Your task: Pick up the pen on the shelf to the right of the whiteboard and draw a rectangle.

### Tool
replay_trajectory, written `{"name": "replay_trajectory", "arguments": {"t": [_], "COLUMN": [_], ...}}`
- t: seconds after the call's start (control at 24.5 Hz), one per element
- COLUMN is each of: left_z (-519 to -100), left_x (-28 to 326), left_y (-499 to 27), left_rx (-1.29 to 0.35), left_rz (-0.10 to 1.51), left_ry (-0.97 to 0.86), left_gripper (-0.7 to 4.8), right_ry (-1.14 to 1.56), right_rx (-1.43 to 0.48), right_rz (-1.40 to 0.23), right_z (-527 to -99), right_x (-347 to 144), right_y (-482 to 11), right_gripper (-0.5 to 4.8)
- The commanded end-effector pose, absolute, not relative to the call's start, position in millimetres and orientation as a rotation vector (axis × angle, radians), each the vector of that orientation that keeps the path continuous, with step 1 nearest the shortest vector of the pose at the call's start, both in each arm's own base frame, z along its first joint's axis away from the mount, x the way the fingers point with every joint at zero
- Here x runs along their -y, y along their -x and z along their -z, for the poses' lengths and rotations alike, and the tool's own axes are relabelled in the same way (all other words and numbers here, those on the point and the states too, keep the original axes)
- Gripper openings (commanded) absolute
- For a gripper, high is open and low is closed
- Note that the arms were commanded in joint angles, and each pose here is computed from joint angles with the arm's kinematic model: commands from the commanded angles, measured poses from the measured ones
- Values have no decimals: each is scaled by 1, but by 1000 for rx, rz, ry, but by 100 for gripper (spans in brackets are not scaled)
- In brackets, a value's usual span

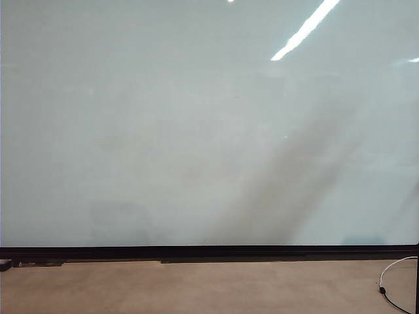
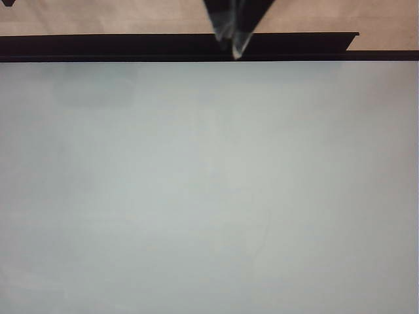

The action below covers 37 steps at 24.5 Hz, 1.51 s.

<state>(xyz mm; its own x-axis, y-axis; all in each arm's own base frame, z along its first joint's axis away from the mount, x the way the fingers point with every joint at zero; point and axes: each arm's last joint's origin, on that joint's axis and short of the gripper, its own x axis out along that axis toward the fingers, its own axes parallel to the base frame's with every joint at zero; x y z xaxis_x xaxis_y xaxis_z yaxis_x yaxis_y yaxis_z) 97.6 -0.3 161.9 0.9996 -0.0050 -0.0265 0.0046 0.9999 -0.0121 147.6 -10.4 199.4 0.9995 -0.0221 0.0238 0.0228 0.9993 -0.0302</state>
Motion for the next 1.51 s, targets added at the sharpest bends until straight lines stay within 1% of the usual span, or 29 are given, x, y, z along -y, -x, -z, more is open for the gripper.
{"name": "replay_trajectory", "arguments": {"t": [0.04,0.12,0.33,0.53,0.65,0.73,0.94,1.02,1.06,1.18,1.26,1.34,1.38,1.51], "left_z": [-163,-163,-163,-163,-163,-164,-163,-163,-163,-164,-163,-163,-164,-163], "left_x": [0,0,0,0,0,0,0,0,0,0,0,0,0,0], "left_y": [-97,-97,-97,-97,-97,-97,-97,-97,-98,-97,-97,-97,-97,-97], "left_rx": [-18,-18,-18,-19,-18,-17,-18,-18,-19,-17,-18,-18,-17,-18], "left_rz": [5,5,5,6,5,5,5,5,5,5,5,5,5,5], "left_ry": [8,8,8,8,8,8,8,8,8,8,8,8,8,8], "left_gripper": [-4,-4,-4,-4,-5,-5,-4,-4,-4,-4,-4,-4,-4,-4], "right_ry": [42,46,45,50,55,56,60,58,57,56,58,60,60,61], "right_rx": [100,117,63,60,74,78,89,83,79,76,81,86,86,89], "right_rz": [30,51,126,115,118,121,120,109,109,106,106,107,109,109], "right_z": [-210,-211,-203,-201,-201,-200,-193,-188,-186,-179,-177,-173,-172,-168], "right_x": [16,21,40,53,55,56,61,62,63,65,66,67,67,68], "right_y": [-154,-156,-158,-158,-160,-162,-173,-177,-179,-184,-187,-189,-190,-193], "right_gripper": [-6,-5,-1,4,33,65,71,109,118,120,133,166,173,174]}}
